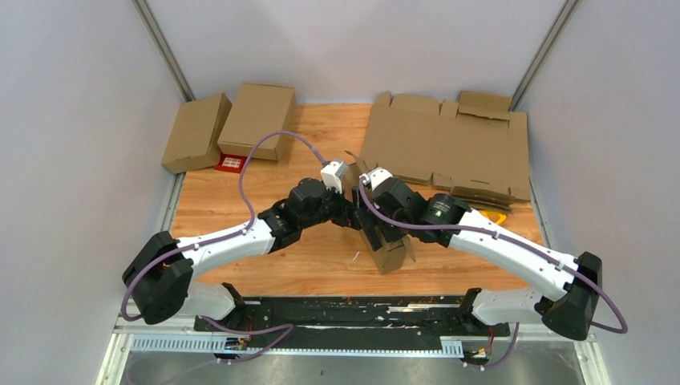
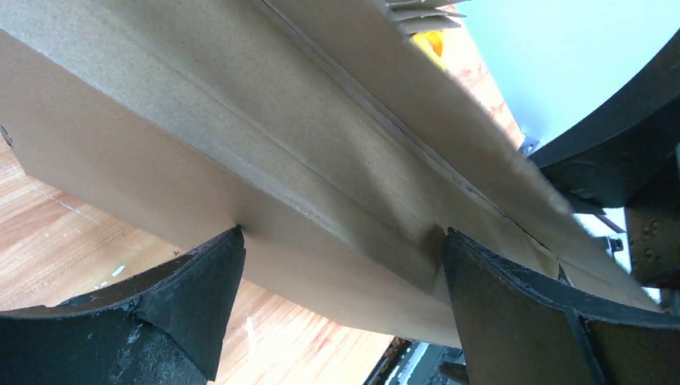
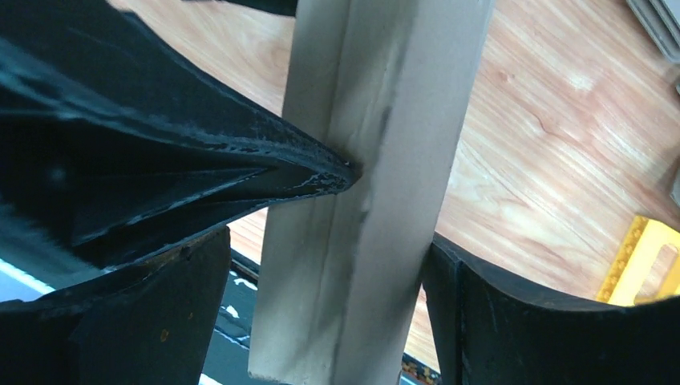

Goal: Fold the paper box

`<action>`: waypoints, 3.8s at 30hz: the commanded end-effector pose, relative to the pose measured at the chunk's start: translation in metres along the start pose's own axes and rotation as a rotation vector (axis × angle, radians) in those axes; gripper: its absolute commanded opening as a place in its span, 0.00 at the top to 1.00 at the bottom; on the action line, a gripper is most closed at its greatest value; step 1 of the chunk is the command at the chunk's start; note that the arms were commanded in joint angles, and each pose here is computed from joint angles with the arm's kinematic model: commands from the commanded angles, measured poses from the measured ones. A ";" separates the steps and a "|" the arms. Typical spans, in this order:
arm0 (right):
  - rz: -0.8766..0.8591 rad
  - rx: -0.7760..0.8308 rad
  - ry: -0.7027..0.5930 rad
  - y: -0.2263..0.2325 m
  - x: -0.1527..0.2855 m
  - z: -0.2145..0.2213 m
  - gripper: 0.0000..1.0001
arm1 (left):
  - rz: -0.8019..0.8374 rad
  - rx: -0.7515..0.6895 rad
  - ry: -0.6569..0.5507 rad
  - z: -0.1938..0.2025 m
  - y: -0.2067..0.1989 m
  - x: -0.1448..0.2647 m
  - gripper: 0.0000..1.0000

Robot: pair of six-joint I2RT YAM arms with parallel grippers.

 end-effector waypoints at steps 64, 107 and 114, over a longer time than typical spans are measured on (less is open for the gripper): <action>-0.094 0.258 -0.078 -0.009 0.035 0.020 0.40 | -0.065 -0.199 -0.496 -0.109 0.089 0.123 0.03; -0.254 0.250 -0.062 0.025 0.029 0.021 0.38 | 0.248 -0.403 -0.384 -0.092 0.053 0.094 0.56; -0.170 0.232 -0.044 0.021 0.020 0.017 0.30 | 0.235 -0.421 -0.376 -0.092 0.049 0.095 0.98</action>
Point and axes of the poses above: each gripper's point midway between its finger pads, its own x axis back along the fingers, its own y axis along the line the jaws close on, z = x × y, the point moved 1 cm from there along x, back along the fingers, and after that the axes turned 7 degrees about x, right-handed, at the moved point
